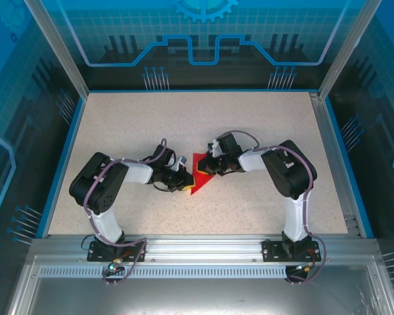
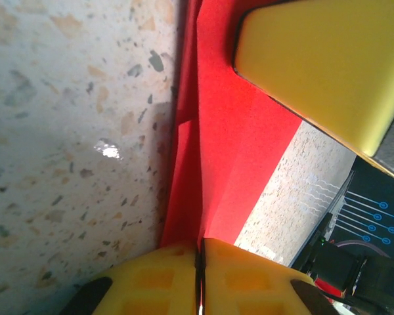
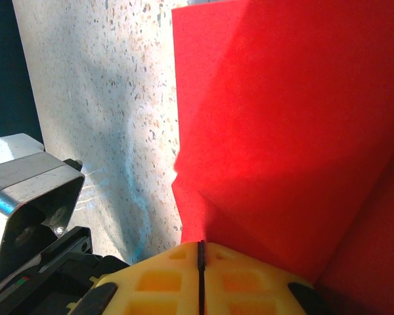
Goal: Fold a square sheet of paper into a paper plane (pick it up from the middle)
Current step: Fourth fold the wing at the center of the table.
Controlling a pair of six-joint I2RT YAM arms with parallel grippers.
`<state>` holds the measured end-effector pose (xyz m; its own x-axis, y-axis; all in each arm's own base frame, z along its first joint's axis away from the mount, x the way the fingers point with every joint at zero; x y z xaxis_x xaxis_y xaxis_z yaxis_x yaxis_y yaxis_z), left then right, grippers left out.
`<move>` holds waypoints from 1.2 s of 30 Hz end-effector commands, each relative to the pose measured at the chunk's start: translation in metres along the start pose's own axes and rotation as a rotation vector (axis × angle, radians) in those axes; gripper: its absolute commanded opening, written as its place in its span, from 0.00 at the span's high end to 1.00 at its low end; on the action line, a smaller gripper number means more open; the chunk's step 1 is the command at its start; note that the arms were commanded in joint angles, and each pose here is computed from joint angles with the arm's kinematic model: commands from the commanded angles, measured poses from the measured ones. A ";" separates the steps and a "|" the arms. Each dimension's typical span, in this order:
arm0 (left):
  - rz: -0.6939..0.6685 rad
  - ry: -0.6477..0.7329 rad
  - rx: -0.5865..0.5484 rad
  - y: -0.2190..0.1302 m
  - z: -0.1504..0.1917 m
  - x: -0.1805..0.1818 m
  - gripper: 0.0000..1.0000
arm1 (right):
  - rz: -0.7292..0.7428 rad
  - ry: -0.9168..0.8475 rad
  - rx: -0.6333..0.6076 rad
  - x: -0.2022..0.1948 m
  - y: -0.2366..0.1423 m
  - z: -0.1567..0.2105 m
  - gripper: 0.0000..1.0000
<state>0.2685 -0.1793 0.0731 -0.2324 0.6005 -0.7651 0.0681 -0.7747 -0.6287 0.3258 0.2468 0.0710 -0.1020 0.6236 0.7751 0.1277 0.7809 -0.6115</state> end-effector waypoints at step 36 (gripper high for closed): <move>-0.140 -0.029 0.136 -0.004 0.019 -0.001 0.90 | 0.121 0.037 0.082 -0.024 0.015 0.018 0.92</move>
<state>0.2547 -0.1796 0.0789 -0.2505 0.6758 -0.6932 -0.0469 -0.7236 -0.6886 0.3247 0.2494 0.0710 -0.1119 0.6309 0.7678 0.1115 0.7757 -0.6212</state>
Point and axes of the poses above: each hand's point on the last joint's axis, 136 mm out from that joint toward the fingers, its own y axis out along the fingers, its own x axis along the line the jaws close on, z = x × y, the point moved 9 cm from there along -y, back along the fingers, and after that the axes turned 6 degrees about -y, right-handed, at the moved point
